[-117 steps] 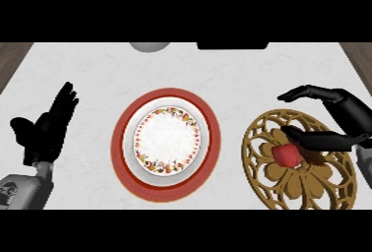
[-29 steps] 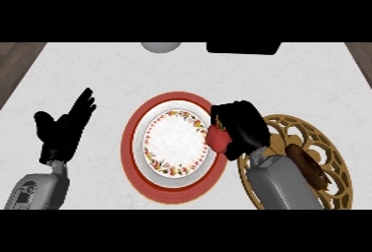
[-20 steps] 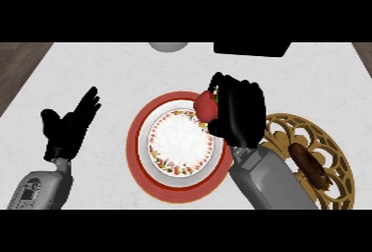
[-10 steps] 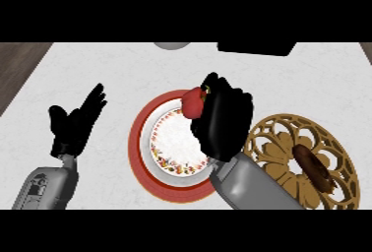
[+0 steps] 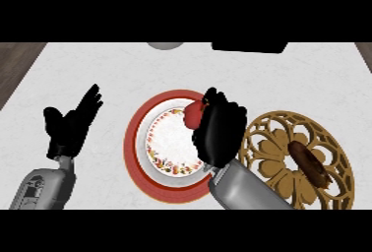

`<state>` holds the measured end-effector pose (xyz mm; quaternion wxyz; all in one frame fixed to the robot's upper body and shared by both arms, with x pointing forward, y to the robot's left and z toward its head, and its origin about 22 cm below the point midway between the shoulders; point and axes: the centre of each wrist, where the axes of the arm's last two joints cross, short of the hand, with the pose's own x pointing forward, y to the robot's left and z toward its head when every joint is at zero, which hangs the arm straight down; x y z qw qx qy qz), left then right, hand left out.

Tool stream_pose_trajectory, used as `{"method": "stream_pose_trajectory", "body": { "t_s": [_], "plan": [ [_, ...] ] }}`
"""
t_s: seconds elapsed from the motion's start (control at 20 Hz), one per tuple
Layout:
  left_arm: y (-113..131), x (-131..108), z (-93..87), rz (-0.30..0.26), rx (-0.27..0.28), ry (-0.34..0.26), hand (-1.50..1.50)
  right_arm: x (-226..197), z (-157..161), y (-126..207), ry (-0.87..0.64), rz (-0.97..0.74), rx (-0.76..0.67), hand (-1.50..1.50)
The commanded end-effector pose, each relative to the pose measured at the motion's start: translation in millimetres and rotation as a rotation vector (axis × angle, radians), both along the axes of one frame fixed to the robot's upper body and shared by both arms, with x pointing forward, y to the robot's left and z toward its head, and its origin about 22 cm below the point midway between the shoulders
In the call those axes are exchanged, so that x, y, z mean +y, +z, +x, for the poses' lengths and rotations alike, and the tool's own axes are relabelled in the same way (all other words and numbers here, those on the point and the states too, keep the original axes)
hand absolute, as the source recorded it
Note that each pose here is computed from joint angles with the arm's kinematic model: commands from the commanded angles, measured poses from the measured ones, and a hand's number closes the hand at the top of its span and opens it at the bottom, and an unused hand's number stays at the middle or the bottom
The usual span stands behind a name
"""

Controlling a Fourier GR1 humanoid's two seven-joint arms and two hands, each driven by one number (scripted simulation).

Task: Pick the bell pepper from the placemat and place it in the plate

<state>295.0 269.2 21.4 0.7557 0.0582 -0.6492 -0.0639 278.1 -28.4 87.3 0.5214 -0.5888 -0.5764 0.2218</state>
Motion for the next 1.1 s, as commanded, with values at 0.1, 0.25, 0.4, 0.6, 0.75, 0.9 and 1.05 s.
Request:
{"method": "stream_pose_trajectory", "body": {
  "t_s": [0.1,0.25,0.4,0.6,0.75,0.9,1.05],
  "plan": [
    [4.7,6.7,-1.0,0.003,-0.004,0.0,0.0,-4.6,-3.0,-13.1,-0.198,0.307,0.165,1.5],
    [-2.0,4.4,4.6,0.002,0.001,0.026,0.0,-3.4,-13.7,-25.7,-0.132,0.359,0.252,-1.5],
    [0.9,4.5,4.5,-0.001,-0.007,0.017,0.0,9.7,-23.3,-36.9,-0.041,0.367,0.209,-1.5],
    [4.6,5.4,-2.0,0.006,0.009,0.024,0.0,21.9,-19.1,-22.7,0.052,0.332,0.014,-1.5],
    [5.3,18.2,5.5,0.001,-0.006,0.035,0.0,29.0,-20.2,0.1,0.198,0.38,-0.156,-1.5],
    [-9.2,0.6,-2.3,-0.012,0.02,0.014,0.0,36.3,-35.3,14.8,0.287,0.469,-0.22,-1.5],
    [-8.7,2.7,-6.1,-0.007,-0.006,0.023,0.0,27.2,-37.7,31.4,0.259,0.598,-0.266,-1.5]
  ]
}}
